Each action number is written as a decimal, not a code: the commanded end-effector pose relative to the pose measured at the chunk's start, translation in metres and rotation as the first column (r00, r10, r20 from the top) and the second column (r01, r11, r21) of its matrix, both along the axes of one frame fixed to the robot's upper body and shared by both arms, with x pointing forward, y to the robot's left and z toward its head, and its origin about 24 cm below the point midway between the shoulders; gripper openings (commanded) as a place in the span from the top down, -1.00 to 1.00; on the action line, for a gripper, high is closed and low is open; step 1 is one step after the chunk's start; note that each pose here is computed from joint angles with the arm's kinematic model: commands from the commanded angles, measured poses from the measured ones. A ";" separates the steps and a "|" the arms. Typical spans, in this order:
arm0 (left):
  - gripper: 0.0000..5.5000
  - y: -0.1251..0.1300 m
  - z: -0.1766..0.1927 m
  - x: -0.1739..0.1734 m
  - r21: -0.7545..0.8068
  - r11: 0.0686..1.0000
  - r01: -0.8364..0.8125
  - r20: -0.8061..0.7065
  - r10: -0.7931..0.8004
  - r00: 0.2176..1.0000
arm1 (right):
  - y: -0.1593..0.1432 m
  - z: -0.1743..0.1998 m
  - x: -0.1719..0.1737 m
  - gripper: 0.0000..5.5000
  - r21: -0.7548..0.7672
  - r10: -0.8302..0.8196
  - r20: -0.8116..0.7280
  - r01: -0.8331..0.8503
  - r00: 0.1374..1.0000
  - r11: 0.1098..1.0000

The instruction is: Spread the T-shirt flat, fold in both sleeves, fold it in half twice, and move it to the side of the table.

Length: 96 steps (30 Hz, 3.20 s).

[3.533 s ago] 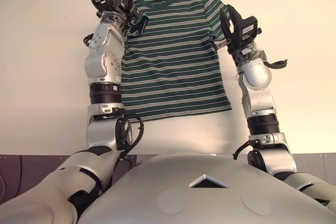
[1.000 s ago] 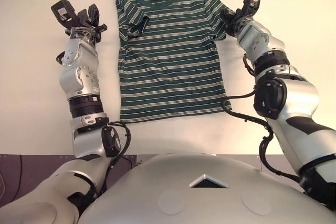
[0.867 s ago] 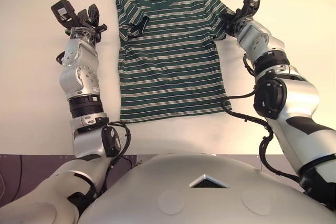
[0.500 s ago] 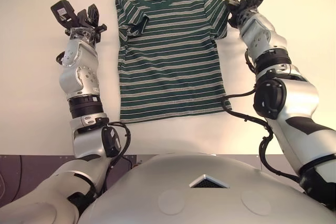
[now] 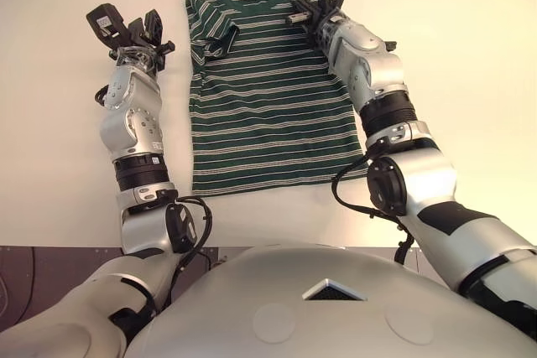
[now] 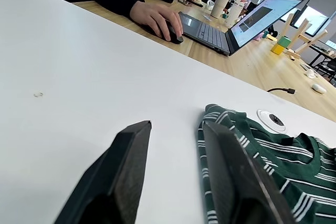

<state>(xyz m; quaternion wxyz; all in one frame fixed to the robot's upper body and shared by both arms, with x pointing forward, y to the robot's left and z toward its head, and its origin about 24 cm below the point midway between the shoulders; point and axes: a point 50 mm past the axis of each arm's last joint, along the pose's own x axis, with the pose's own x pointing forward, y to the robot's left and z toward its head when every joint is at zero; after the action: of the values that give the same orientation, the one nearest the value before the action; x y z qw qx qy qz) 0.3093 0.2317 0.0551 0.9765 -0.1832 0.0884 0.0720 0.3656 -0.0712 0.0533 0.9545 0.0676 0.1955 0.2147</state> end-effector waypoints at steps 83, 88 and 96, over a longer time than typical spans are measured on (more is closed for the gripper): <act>0.87 -0.008 -0.020 -0.235 -0.548 0.778 0.308 -0.389 -0.563 0.729 | -0.164 -0.058 -0.249 0.66 0.325 0.379 -0.615 -0.215 0.691 0.921; 1.00 -0.010 -0.016 -0.231 -0.543 0.768 0.339 -0.366 -0.580 0.728 | -0.161 -0.055 -0.243 0.83 0.355 0.412 -0.581 -0.237 0.702 0.904; 1.00 -0.011 -0.004 -0.227 -0.543 0.724 0.425 -0.294 -0.638 0.712 | -0.159 -0.049 -0.237 0.99 0.401 0.468 -0.524 -0.278 0.712 0.873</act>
<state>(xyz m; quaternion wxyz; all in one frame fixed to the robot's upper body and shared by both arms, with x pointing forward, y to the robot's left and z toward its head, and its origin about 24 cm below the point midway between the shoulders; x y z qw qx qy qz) 0.0811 0.2206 0.0438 0.8334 -0.3487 0.3897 -0.1791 0.1480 -0.2290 0.0271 0.7810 0.2083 0.4055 0.4269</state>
